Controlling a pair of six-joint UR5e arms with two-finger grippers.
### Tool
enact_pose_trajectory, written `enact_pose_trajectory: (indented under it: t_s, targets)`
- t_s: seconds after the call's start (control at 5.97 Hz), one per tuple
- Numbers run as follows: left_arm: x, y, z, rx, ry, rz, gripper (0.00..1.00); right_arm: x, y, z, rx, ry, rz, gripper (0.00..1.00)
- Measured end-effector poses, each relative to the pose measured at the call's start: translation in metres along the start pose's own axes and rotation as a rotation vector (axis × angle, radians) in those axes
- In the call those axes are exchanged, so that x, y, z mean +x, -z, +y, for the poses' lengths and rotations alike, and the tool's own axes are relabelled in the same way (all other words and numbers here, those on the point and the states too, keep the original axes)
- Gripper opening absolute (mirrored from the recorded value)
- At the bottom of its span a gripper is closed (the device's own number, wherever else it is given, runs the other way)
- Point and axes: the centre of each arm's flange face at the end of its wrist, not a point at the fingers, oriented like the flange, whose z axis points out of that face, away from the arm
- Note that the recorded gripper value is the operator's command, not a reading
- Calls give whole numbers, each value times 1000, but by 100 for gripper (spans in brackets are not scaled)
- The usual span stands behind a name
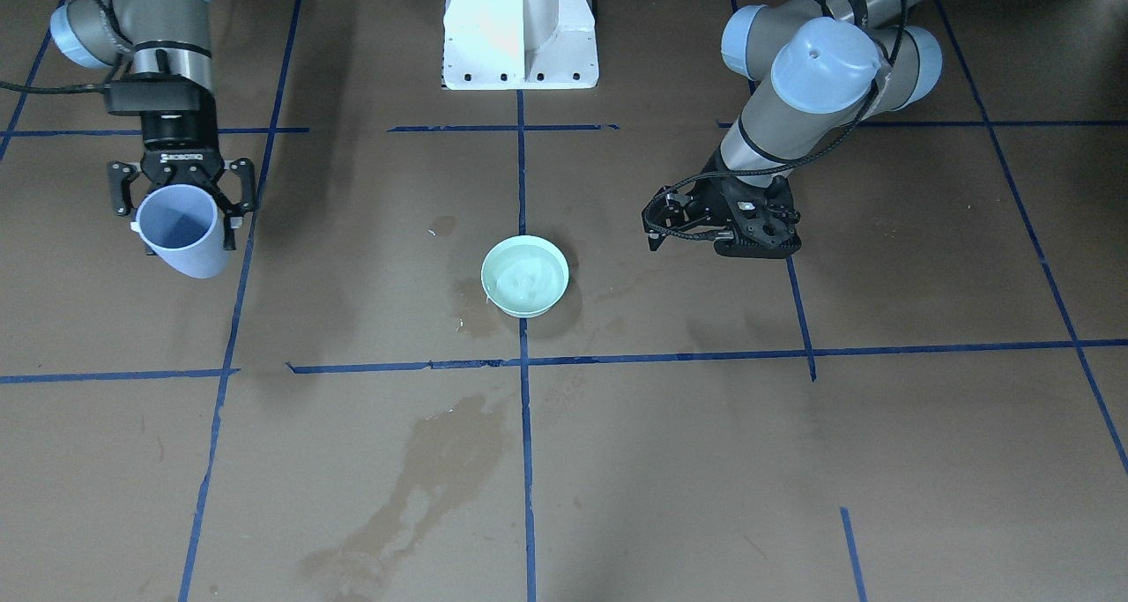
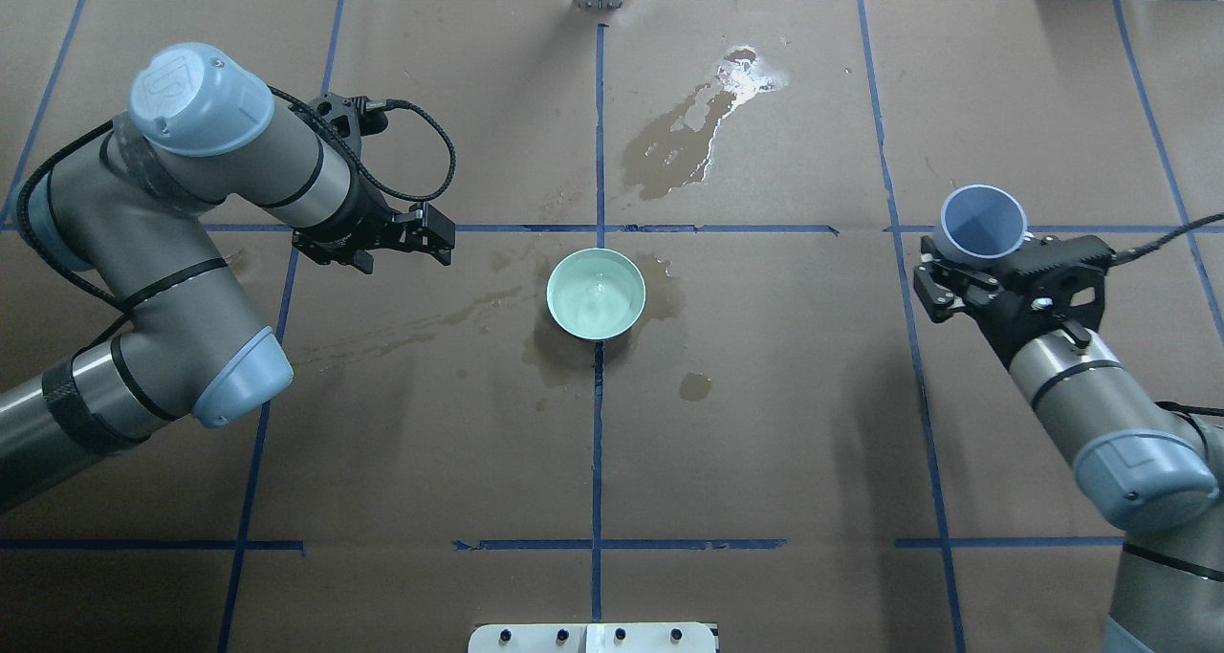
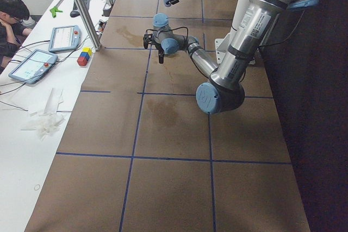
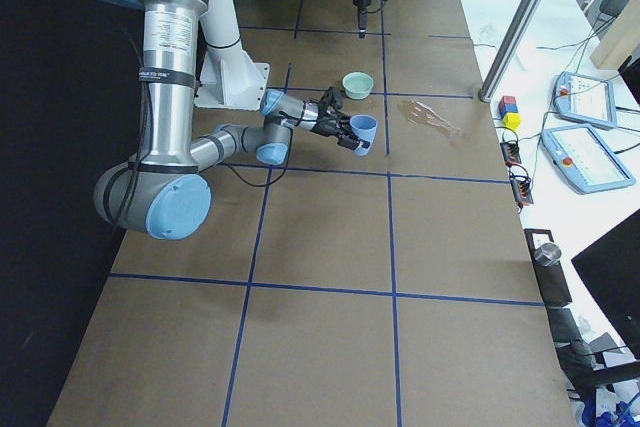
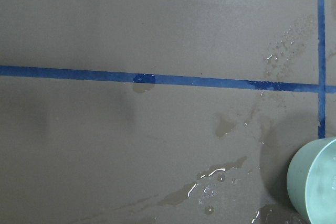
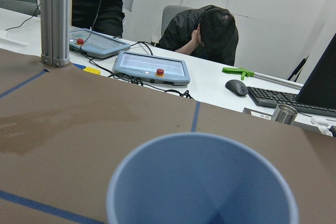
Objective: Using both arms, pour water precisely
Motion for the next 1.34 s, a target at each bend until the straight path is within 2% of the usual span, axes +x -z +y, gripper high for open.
enact_pose_trajectory:
  t_s: [0.33,0.67,1.17,1.34]
  targets:
    - [0,1,0,0,0,1,100,52,-21,57,5,-7,-16,2]
    - [1,2,1,1,-1,3,100,92,-33,94,10,-27,-33,3]
    - [2,3,1,2,0,4,100,118,-30,103,4,-51,-47,9]
    - [2,3,1,2,1,4,100,126,-28,104,-5,-58,-59,23]
